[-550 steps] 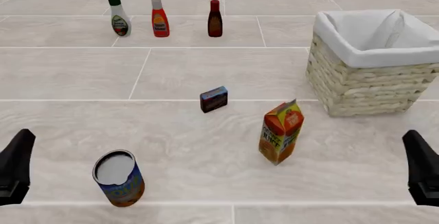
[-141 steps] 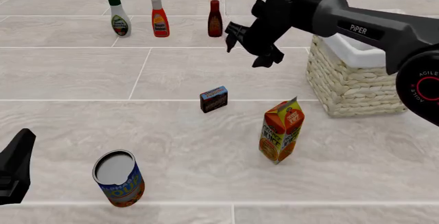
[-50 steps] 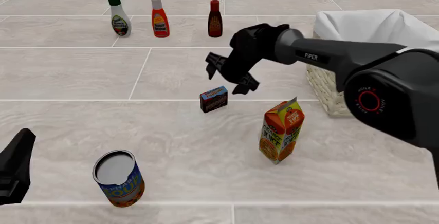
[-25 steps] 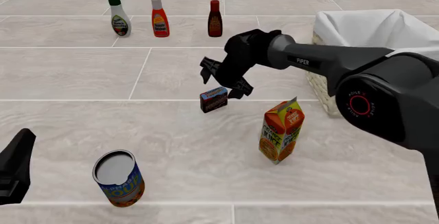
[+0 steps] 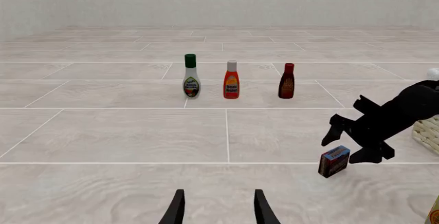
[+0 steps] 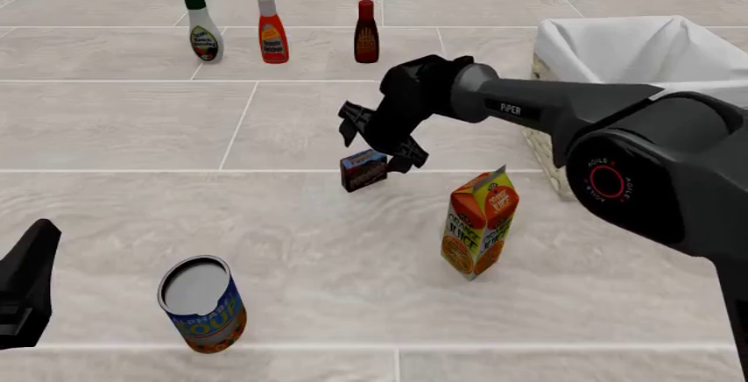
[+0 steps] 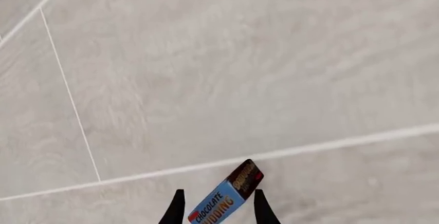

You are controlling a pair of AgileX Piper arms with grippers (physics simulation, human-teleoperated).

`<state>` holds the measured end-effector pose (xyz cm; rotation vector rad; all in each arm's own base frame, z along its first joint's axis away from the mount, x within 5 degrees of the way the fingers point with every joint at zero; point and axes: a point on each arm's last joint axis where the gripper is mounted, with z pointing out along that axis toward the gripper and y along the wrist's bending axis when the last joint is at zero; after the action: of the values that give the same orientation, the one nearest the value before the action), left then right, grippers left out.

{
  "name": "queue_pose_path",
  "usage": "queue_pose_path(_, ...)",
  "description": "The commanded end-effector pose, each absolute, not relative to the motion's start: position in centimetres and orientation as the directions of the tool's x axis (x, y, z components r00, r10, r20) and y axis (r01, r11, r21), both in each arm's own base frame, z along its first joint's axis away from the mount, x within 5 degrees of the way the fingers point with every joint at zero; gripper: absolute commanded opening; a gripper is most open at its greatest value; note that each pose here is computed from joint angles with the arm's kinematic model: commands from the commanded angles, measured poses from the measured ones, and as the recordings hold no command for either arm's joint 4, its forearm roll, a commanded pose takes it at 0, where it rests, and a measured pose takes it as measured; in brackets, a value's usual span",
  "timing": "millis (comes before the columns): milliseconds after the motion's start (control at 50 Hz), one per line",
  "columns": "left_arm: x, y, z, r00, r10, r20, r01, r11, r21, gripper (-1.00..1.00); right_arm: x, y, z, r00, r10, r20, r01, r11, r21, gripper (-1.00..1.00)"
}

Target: Pick the chocolate pudding and place it in the basket.

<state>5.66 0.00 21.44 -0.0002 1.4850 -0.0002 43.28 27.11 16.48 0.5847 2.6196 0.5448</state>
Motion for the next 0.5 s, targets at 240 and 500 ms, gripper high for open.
queue_pose_path(240,5.7,0.0,21.4,0.086,0.0,-0.996,0.0,1.0,0.0,1.0,43.1,27.9,15.5,-0.834,0.48,-0.273,0.329,0.829,0.452,1.0)
queue_pose_path(500,5.7,0.0,21.4,0.086,0.0,-0.996,0.0,1.0,0.0,1.0,43.5,27.8,14.5,-0.829,0.493,-0.263,0.348,0.824,0.447,1.0)
